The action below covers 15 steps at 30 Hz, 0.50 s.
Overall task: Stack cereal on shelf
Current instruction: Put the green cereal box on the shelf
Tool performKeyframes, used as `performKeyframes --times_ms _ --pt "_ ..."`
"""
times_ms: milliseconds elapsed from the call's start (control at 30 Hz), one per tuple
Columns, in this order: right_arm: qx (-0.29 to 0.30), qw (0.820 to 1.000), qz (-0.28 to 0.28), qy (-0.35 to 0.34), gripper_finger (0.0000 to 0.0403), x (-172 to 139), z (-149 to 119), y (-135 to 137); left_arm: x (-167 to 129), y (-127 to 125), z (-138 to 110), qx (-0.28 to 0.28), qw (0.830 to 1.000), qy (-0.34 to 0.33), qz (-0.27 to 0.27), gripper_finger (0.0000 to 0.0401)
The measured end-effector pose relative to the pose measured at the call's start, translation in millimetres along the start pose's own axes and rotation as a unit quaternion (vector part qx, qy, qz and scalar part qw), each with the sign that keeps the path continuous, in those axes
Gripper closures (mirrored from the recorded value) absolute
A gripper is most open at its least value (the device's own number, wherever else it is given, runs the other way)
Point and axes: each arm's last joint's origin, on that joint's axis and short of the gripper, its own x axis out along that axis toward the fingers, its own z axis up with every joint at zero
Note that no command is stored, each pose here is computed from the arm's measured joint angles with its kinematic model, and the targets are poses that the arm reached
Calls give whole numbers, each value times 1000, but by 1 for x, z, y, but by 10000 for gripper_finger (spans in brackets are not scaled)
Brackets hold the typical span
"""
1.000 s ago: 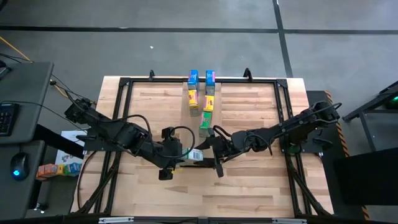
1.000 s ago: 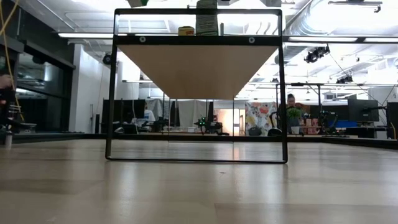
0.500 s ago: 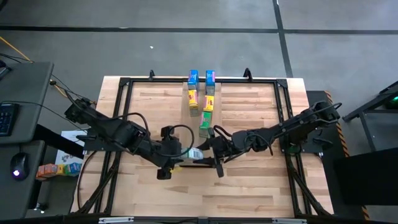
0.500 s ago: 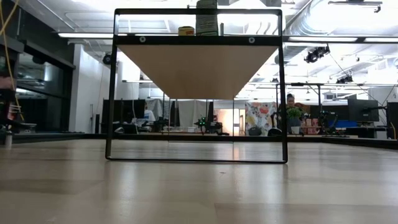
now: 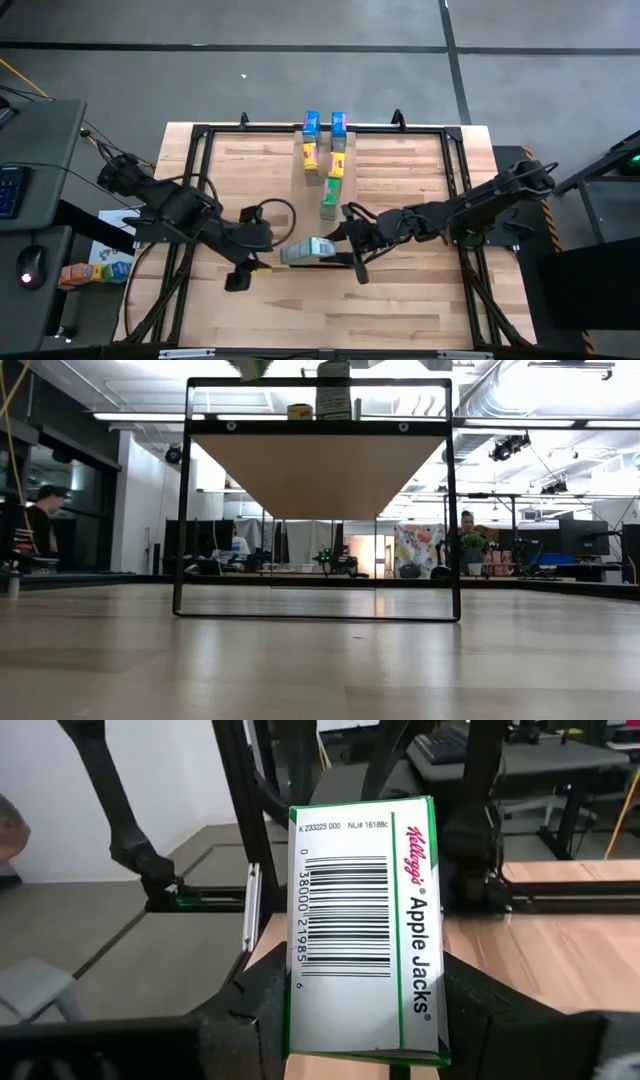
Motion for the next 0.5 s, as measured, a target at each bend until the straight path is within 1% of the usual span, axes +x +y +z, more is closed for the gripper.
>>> performKeyframes --times_ms 133,200,233,300,367,500 --pt "-3 1000 4 5 250 -16 9 5 -17 -3 -8 7 1000 -12 -11 231" --pt "-7 1000 6 -3 250 -22 14 10 -27 -7 -13 28 999 -24 -16 231" --pt "-11 1000 5 -7 250 -25 16 12 -31 -9 -16 45 998 -36 -10 231" --pt "-27 1000 3 -14 250 -27 17 18 -38 -13 -24 75 995 -63 16 231" --pt "-48 999 -10 -19 250 -28 17 23 -41 -18 -32 104 989 -93 53 231" --pt "-79 995 -38 -43 250 -27 19 29 -38 -24 -51 151 967 -153 140 231"
